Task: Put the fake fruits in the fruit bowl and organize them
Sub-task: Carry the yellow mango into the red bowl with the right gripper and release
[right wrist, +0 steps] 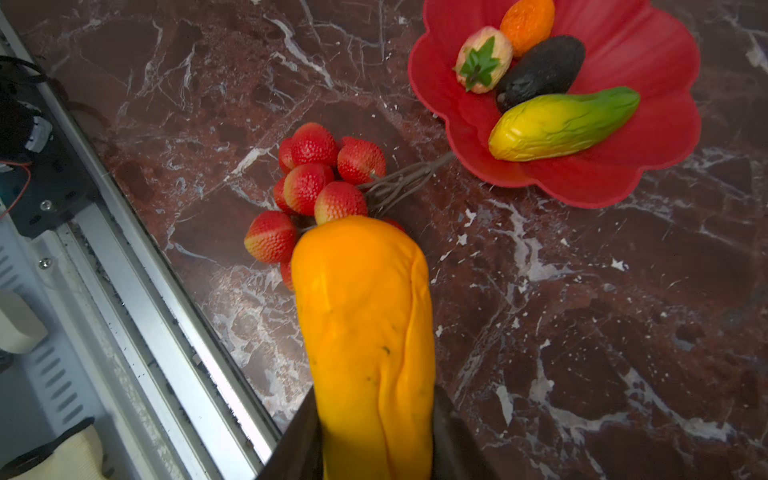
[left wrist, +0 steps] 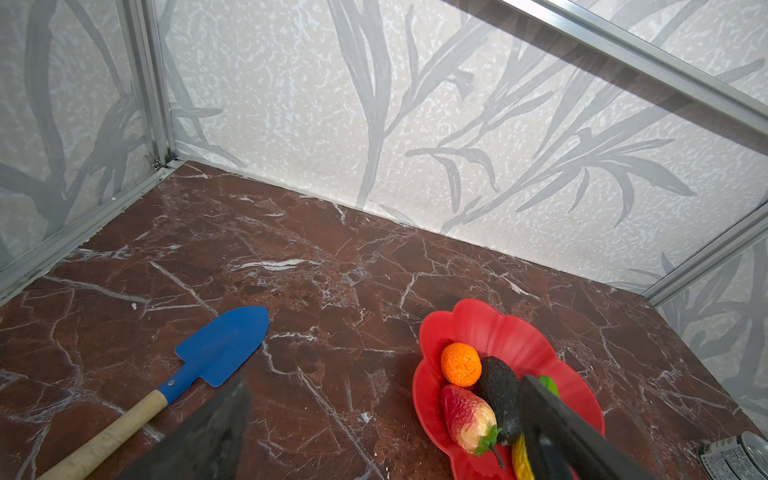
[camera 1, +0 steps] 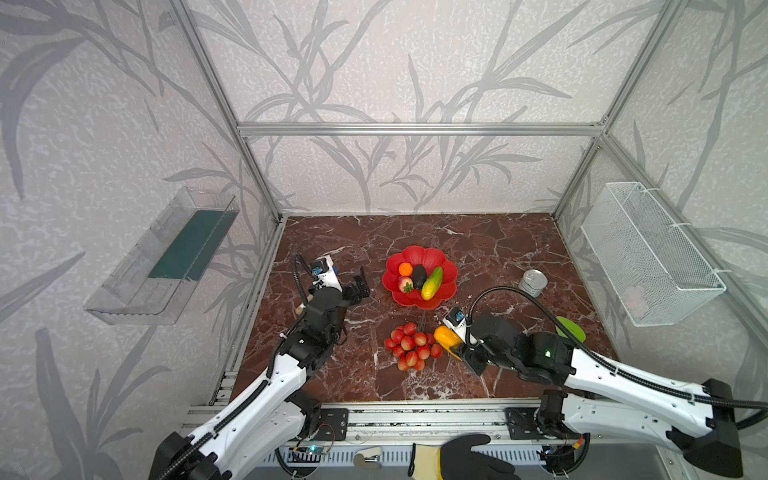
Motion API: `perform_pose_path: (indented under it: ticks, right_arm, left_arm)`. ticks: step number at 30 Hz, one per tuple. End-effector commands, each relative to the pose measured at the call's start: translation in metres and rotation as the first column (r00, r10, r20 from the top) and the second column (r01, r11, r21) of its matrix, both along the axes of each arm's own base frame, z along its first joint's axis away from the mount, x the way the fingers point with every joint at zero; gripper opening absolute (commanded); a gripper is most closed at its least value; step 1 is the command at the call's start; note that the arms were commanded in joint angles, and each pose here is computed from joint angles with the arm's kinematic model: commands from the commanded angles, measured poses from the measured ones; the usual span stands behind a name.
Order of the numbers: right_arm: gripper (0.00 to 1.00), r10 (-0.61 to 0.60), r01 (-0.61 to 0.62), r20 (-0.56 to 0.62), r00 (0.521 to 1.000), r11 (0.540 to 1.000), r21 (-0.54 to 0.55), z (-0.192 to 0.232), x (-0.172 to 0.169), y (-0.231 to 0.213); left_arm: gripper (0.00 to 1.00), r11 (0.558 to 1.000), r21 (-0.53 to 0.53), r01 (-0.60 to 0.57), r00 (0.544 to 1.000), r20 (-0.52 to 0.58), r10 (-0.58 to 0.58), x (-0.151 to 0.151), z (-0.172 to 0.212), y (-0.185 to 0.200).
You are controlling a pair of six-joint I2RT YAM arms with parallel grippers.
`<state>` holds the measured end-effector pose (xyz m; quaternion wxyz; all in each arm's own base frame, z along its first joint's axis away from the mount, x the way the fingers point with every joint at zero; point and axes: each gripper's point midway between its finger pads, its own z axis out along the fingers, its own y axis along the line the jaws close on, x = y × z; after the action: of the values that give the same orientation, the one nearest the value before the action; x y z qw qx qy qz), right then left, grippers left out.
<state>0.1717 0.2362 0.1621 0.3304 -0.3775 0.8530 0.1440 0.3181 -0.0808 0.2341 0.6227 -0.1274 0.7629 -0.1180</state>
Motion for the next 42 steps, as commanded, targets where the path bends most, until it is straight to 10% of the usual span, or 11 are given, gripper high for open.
perform_pose_path:
  ticks: [1,11,22,30,42]
  right_arm:
    - [0.28,0.035,-0.044,0.146,0.989,0.997,0.059,0.036,0.047,0.027]
    - [0.28,0.16,-0.154,0.209,0.965,0.987,-0.045,0.009,0.143,0.079]
    - [0.31,0.288,-0.268,0.161,0.944,0.954,-0.133,-0.049,0.174,0.105]
    - [0.51,0.283,-0.251,0.151,0.947,0.947,-0.199,-0.067,0.182,0.1]
    - [0.9,0.003,-0.065,0.272,0.962,0.973,0.222,0.034,0.176,0.079]
  left_arm:
    - [0.99,1.0,-0.021,-0.008,1.0,-0.008,0.007,-0.003,-0.002,0.004]
    - [0.99,0.999,-0.006,-0.043,0.998,-0.036,0.043,-0.027,-0.005,0.023]
    - [0.99,0.998,-0.005,-0.059,0.998,-0.024,0.059,-0.04,-0.002,0.033]
    - [0.99,0.999,0.004,-0.039,0.999,-0.031,0.039,-0.035,0.002,0.028]
    - [0.88,0.965,0.01,0.264,0.955,-0.141,-0.26,-0.012,0.009,-0.037]
